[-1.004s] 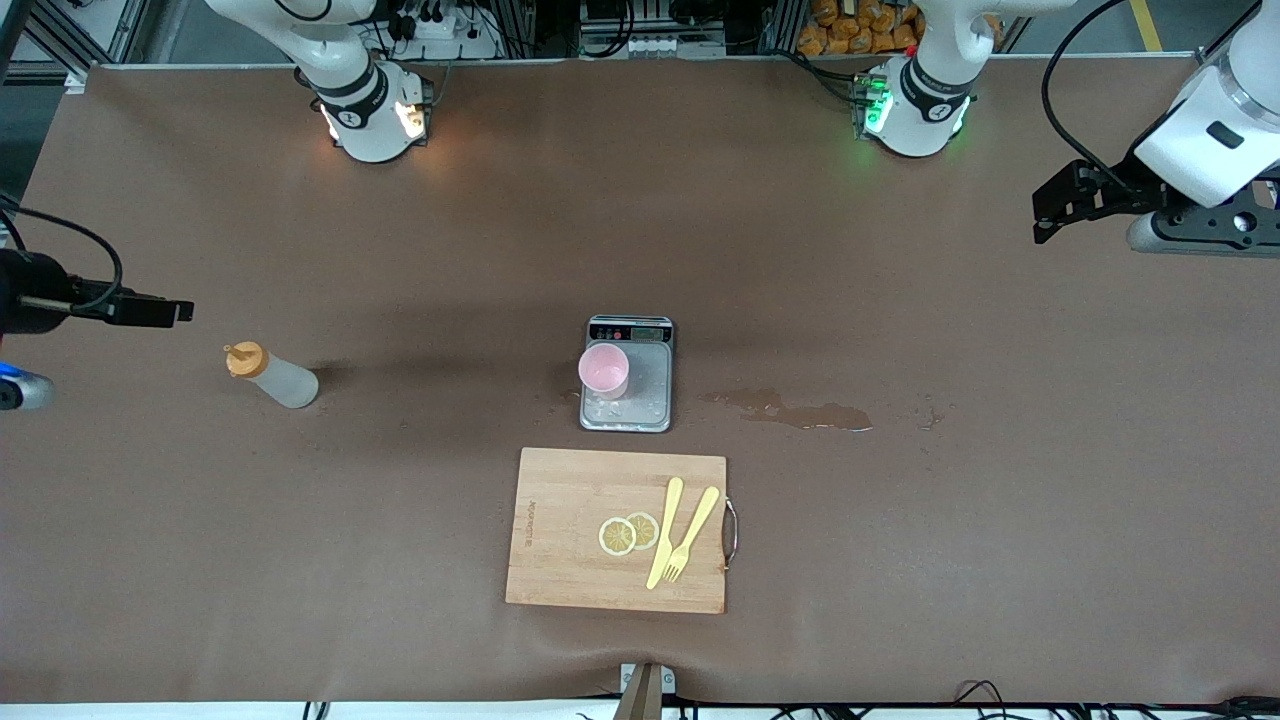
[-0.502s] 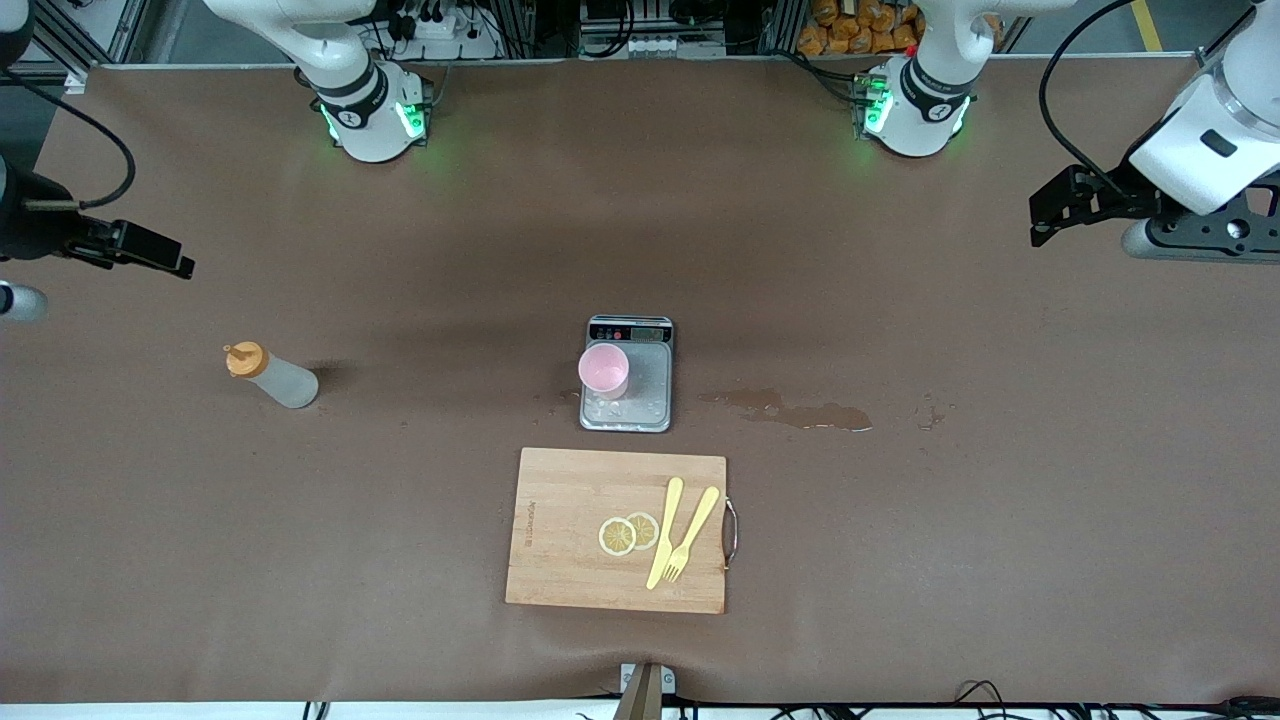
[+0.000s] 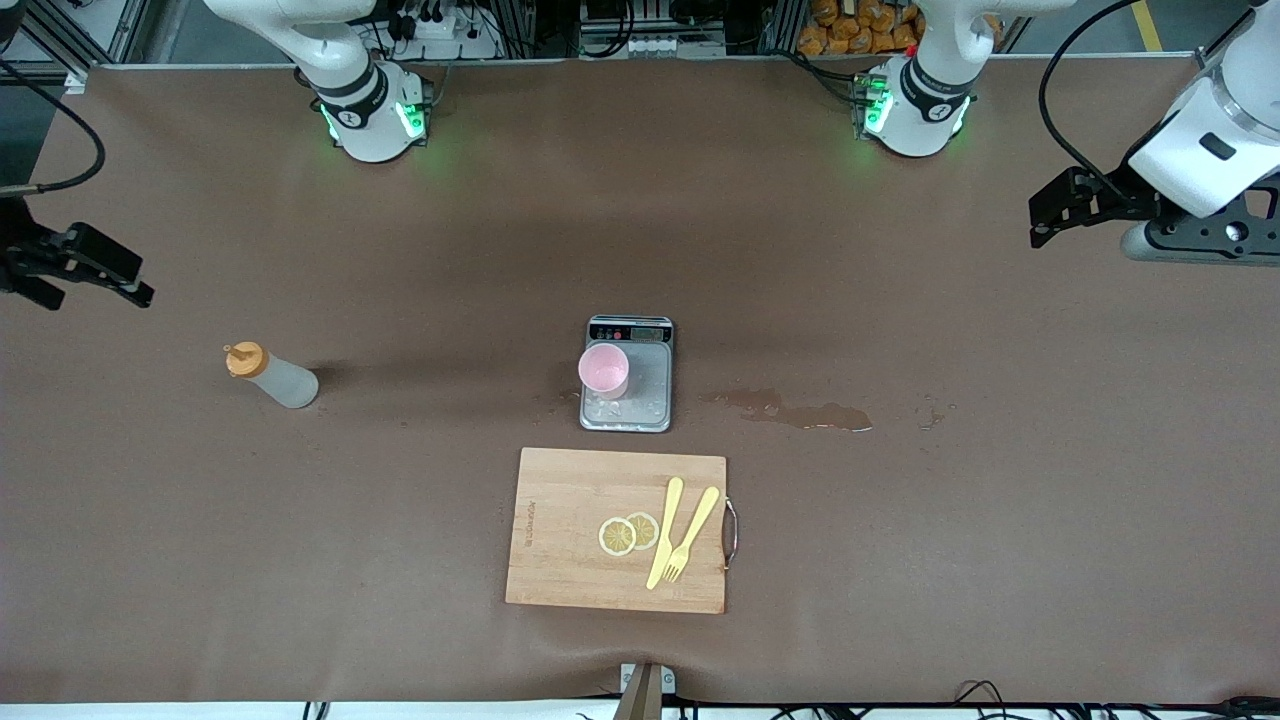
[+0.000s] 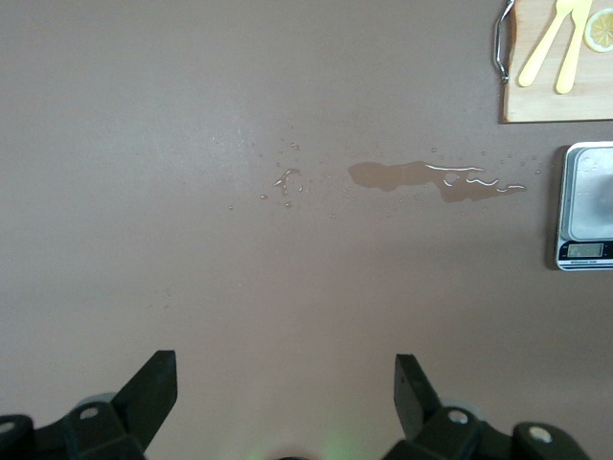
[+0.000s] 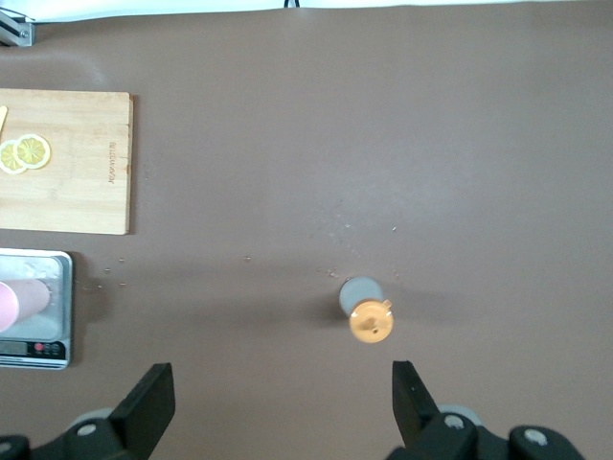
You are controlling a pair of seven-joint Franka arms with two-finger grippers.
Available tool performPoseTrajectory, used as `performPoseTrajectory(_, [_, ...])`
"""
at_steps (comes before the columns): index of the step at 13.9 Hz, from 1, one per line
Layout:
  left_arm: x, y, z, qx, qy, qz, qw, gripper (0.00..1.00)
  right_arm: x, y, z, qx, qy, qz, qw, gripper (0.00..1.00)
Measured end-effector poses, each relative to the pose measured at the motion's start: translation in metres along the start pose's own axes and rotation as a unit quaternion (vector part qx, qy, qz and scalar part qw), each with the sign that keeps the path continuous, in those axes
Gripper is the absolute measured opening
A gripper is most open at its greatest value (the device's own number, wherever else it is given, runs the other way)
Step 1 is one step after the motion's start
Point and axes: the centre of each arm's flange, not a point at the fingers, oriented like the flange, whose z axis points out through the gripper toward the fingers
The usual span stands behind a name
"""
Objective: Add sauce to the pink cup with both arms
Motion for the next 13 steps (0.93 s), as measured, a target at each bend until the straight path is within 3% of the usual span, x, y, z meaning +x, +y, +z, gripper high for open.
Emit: performPoseTrajectory(13, [0.0,0.0,0.0,0.0,0.0,0.0,1.0,1.0,-0.004,0.016,0.012,-0.001,-0.006,0.001,1.0,1.0])
